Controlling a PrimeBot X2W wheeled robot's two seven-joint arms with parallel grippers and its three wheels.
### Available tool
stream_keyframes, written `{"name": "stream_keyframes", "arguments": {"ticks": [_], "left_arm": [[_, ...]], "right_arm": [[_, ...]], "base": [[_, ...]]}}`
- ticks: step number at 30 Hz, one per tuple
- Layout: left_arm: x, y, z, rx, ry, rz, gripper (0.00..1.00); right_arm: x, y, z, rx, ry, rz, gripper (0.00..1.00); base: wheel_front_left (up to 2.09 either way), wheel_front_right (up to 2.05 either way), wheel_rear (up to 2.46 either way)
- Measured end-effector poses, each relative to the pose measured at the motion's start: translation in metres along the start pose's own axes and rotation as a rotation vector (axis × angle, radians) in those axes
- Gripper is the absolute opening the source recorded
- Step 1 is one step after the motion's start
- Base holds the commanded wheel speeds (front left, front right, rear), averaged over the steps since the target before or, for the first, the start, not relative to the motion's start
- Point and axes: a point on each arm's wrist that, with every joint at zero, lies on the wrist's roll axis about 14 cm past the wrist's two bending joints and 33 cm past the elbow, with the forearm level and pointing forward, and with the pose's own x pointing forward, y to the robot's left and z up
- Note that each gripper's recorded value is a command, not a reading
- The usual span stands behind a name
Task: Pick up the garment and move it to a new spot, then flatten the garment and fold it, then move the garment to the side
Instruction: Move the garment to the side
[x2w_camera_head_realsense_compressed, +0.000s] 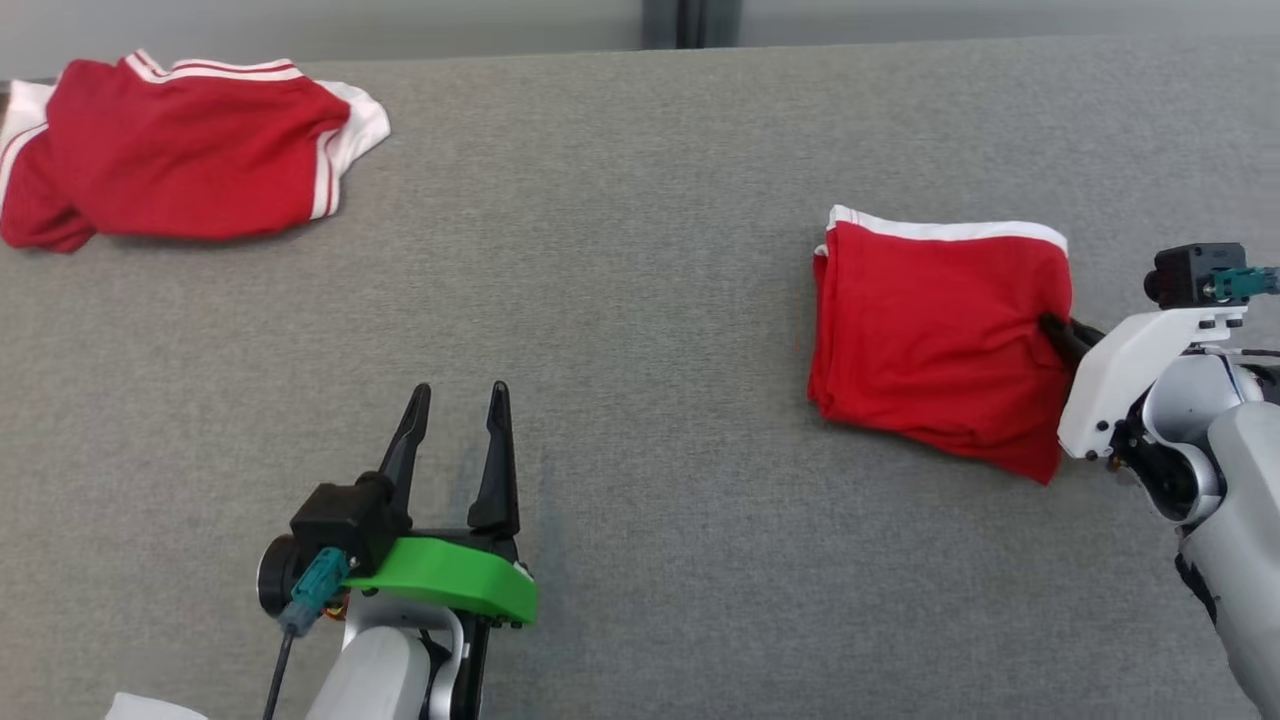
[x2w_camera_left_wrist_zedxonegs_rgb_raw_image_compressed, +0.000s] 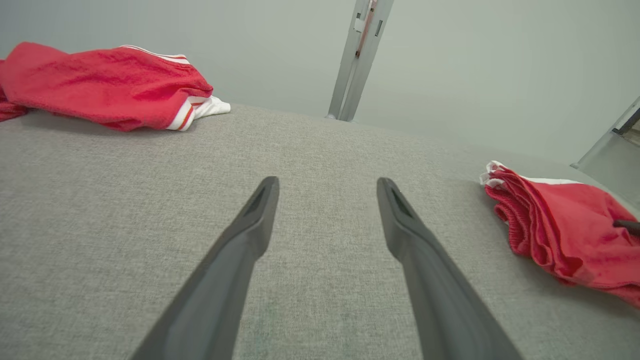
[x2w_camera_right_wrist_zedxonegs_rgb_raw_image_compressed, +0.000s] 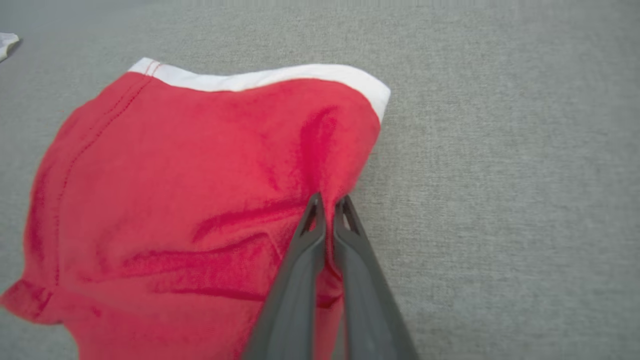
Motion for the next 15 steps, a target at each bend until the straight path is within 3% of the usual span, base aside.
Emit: {"name": "stream_keyframes", "arguments": {"ticks": [9,15], "left_arm": [[0.032,-0.054,-0.022,0.022,0.045,-0.183,1.00],[0.048,-0.090,-0.042,0.024,0.084,-0.301,1.00]], "right_arm": [[-0.047,-0.081,0.001,0.060,-0.100,-0.212,0.00],[-0.071,-0.108,-0.017,0.122,-0.134,-0.307,0.00]], "base": [[0.00,0.00,0.00],[0.00,0.00,0.00]]}}
